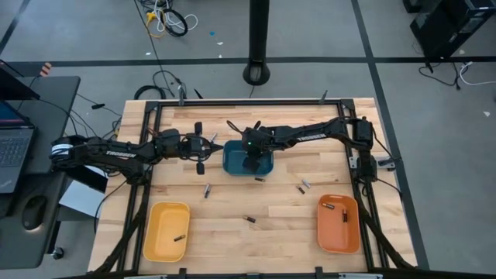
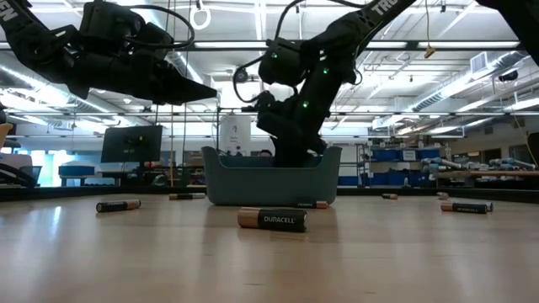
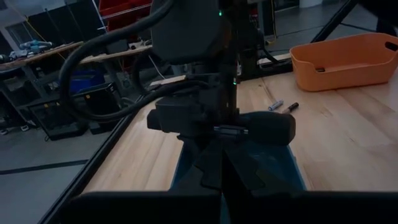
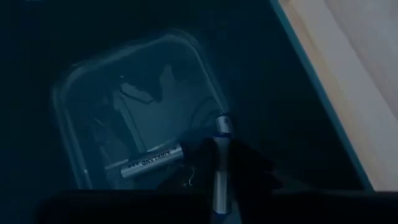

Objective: Sort batteries
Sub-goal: Put the silver battery into the blue bin, then put the black battery into the yellow bin

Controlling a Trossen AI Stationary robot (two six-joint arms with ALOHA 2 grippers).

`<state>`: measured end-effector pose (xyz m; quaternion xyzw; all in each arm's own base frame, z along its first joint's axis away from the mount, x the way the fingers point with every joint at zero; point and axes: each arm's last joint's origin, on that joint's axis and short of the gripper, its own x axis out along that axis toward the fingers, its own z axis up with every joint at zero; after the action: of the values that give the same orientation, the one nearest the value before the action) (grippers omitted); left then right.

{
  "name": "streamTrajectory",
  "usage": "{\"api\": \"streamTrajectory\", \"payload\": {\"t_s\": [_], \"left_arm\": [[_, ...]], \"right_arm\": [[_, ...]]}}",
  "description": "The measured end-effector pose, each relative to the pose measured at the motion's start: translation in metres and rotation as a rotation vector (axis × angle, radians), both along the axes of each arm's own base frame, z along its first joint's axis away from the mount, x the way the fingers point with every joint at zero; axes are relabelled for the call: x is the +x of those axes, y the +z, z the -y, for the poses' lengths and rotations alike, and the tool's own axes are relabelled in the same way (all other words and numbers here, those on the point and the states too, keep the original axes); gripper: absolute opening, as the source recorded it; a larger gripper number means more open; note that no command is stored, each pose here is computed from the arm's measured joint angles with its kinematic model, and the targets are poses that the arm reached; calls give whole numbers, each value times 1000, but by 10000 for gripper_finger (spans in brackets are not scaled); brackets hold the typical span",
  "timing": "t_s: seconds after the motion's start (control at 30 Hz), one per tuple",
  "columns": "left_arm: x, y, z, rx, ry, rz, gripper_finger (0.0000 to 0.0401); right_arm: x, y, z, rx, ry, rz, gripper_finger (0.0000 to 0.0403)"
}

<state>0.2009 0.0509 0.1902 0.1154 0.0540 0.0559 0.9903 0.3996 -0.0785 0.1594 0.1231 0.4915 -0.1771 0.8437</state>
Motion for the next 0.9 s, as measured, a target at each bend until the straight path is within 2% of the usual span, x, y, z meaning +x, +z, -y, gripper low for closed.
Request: {"api": "streamTrajectory", "payload": {"t_s": [0.37,0.57,0.67,0.77,0.9], "left_arm": [[0,-1,0,-2,0,-6,6],[0,-1,0,-2,0,-10,6],[0,-1,0,-2,0,-12,6],[0,-1,0,-1,-1,-14,6],[0,-1,0,1,-1,-14,6]], "right_arm": [[0,7,-3,-12,41,-2,122],[-4,38,-24,-31,135,-44,144],[-13,63,-41,-66,200,-19,125],[-24,82,-60,-66,246,-14,85],[-33,80,-86,-44,277,-8,17]]}}
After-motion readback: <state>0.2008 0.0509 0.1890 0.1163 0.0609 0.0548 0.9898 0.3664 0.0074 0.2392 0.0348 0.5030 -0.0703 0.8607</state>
